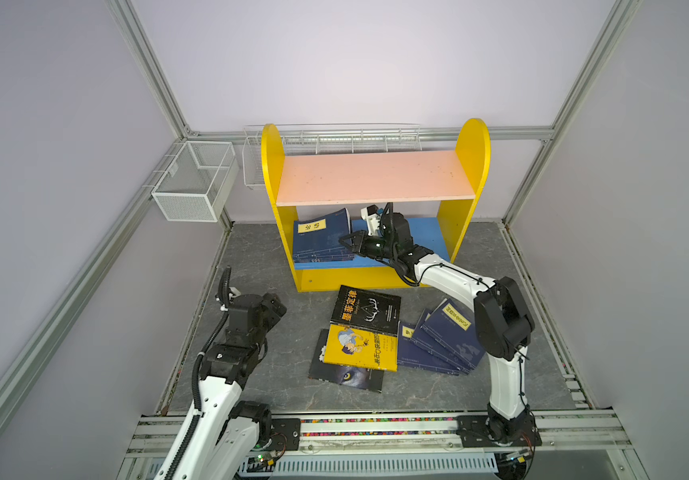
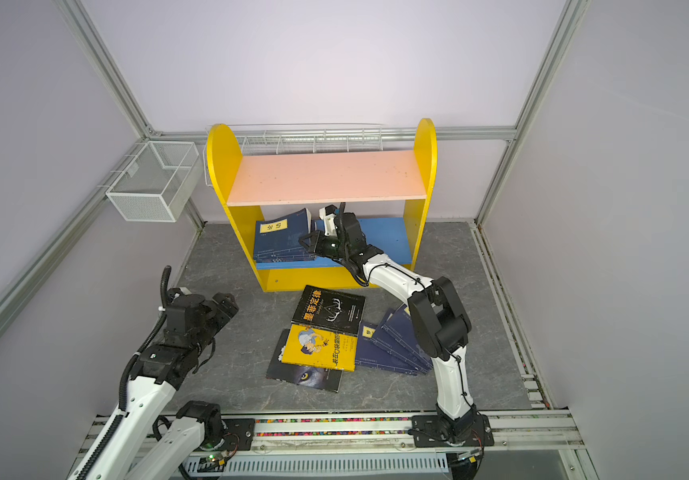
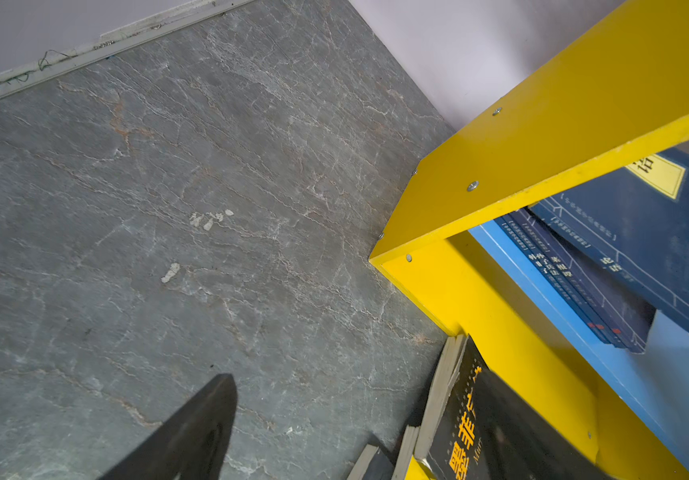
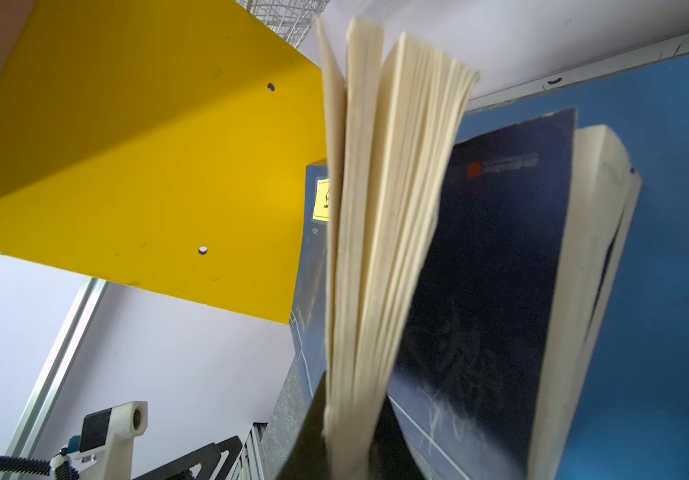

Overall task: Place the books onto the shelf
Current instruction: 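Press the book flat onto the shelf books with the right gripper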

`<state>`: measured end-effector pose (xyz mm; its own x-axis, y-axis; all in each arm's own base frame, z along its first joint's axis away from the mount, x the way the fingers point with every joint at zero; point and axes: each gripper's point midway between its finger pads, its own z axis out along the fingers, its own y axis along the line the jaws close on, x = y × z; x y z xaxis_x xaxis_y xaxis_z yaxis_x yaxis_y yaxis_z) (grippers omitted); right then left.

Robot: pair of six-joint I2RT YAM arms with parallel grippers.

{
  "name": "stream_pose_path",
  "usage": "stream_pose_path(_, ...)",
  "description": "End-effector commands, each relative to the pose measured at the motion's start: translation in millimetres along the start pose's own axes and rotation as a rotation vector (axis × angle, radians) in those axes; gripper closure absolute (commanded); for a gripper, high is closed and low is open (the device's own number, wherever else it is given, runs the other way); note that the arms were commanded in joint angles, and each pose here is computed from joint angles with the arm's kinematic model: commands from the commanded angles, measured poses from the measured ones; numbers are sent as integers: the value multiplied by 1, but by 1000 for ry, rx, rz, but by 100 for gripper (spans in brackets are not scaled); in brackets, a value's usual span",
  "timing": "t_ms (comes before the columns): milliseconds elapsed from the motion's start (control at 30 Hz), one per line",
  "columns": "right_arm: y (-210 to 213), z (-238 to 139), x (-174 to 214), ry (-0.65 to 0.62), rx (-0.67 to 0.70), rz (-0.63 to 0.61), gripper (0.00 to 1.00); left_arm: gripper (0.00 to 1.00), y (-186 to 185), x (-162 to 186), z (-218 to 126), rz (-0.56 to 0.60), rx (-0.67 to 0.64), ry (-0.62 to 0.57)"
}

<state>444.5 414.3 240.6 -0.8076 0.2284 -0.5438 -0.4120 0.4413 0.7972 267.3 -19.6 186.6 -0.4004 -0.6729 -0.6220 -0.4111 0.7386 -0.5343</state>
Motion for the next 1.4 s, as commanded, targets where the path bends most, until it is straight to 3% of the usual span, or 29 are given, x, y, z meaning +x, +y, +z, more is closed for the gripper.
stream_pose_path(0, 3, 5, 1, 12, 34, -52, 78, 11, 6, 3, 2, -6, -19, 5)
stream_pose_path(300, -4, 3, 9, 54, 246, -174, 41, 11, 7, 6, 4, -15, -18, 18)
stream_pose_path(533, -7, -12, -9, 44, 392, -293, 25, 11, 6, 6, 4, -15, -12, 20)
stream_pose_path(767, -7, -21, -11, 75, 421, -426, 18, 11, 5, 7, 5, -12, -11, 24)
stream_pose_path(1033, -11, -35, 16, 208, 410, -590, 11, 11, 6, 8, 6, -9, -12, 25)
stream_pose_path(1367, -34, -32, 49, 339, 431, -676, 13, 11, 4, 7, 6, -9, -10, 25)
